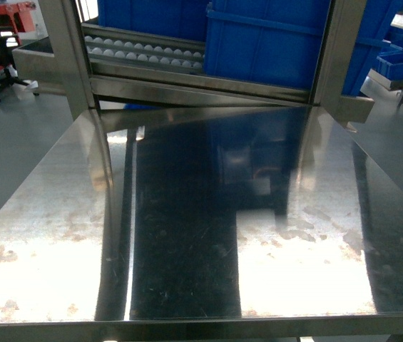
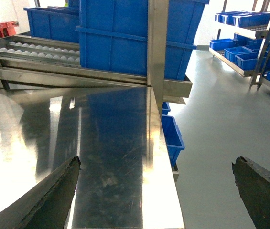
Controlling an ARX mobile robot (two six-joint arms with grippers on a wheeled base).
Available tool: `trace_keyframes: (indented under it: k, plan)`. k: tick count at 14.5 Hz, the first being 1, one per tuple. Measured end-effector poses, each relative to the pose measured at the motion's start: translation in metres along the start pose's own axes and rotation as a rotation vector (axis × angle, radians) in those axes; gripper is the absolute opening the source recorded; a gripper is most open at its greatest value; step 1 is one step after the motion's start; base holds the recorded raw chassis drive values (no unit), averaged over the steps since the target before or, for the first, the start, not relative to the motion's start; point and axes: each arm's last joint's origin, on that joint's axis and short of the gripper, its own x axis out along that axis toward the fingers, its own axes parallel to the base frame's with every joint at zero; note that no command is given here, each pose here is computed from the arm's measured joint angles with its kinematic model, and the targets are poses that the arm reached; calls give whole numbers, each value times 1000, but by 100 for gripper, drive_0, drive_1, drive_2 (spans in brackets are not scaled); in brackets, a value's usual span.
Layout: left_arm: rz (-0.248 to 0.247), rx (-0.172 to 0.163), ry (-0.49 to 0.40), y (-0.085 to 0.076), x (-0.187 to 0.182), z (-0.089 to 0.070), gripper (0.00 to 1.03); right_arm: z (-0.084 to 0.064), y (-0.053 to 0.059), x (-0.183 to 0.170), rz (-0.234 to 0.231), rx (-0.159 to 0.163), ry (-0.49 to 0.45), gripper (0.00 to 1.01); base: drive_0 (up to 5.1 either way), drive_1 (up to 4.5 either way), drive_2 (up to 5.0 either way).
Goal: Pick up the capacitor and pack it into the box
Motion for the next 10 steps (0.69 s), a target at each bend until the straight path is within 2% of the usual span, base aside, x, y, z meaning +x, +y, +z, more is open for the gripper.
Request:
trace_keyframes:
  k: [5,6,7,10]
  plan:
    - [2,0,-3,0,-11,-10,43,0,0,0,0,0,0,98,0,0,0]
    - [1,0,-27,0,-12,-14,43,0,0,0,0,0,0,98,0,0,0]
    - [2,0,-10,0,-14,-16,43,0,0,0,0,0,0,98,0,0,0]
    - [2,0,-16,0,-18,-15,43,0,0,0,0,0,-1,98,0,0,0]
